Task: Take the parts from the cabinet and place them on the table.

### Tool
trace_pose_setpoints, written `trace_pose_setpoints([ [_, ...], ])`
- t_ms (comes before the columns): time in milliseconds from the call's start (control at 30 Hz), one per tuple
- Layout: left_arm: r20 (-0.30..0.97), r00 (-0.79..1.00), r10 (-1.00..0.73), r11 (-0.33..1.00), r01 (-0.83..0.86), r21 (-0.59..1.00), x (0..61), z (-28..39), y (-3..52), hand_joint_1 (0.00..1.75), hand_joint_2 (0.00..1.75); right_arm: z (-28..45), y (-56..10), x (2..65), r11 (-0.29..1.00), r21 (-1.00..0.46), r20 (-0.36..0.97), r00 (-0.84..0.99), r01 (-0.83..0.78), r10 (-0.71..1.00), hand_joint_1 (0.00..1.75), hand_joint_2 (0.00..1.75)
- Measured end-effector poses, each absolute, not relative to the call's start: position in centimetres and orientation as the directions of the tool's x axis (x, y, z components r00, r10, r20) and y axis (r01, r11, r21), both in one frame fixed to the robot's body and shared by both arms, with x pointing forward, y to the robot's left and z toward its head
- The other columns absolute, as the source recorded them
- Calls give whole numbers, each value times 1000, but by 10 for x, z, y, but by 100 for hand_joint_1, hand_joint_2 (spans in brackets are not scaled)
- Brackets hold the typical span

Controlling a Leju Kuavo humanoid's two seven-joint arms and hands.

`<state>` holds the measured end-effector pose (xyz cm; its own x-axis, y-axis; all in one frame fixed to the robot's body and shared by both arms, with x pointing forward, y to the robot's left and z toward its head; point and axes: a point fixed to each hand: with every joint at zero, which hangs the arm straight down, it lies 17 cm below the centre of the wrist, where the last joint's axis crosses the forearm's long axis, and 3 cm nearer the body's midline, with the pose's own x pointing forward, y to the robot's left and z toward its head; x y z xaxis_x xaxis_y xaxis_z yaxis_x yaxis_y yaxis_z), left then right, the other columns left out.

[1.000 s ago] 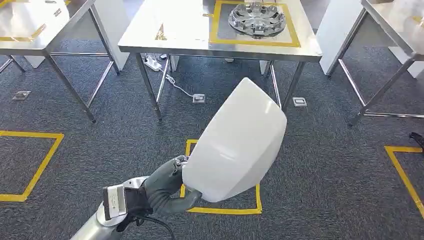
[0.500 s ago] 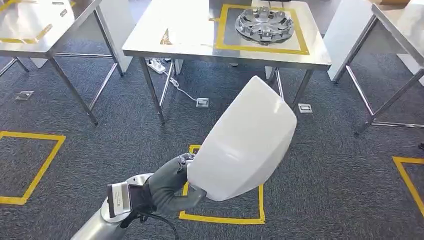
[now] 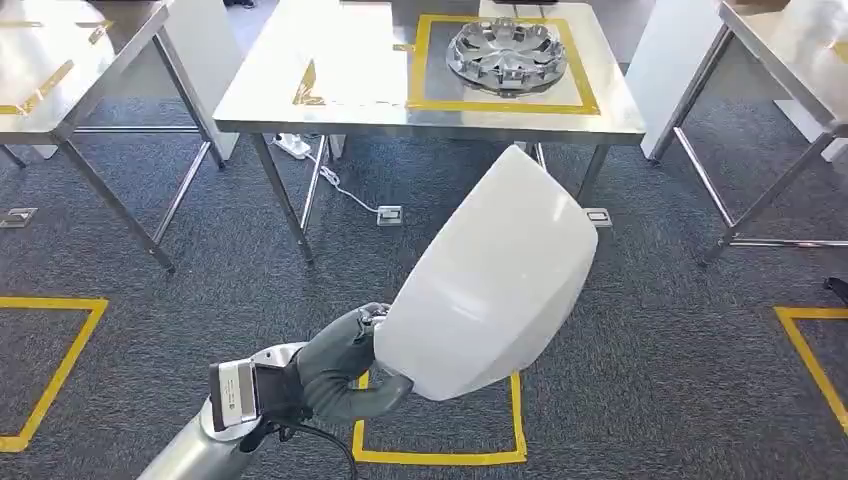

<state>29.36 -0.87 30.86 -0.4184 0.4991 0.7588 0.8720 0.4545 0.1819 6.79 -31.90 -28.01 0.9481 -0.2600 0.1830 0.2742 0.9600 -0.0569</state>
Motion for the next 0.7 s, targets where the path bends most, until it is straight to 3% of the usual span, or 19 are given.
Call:
trace_pose_setpoints([
  [700, 751, -416, 513, 442, 878, 185, 296, 319, -15, 175, 175, -280, -315, 68, 958, -53, 181, 946, 282, -269, 0, 0],
])
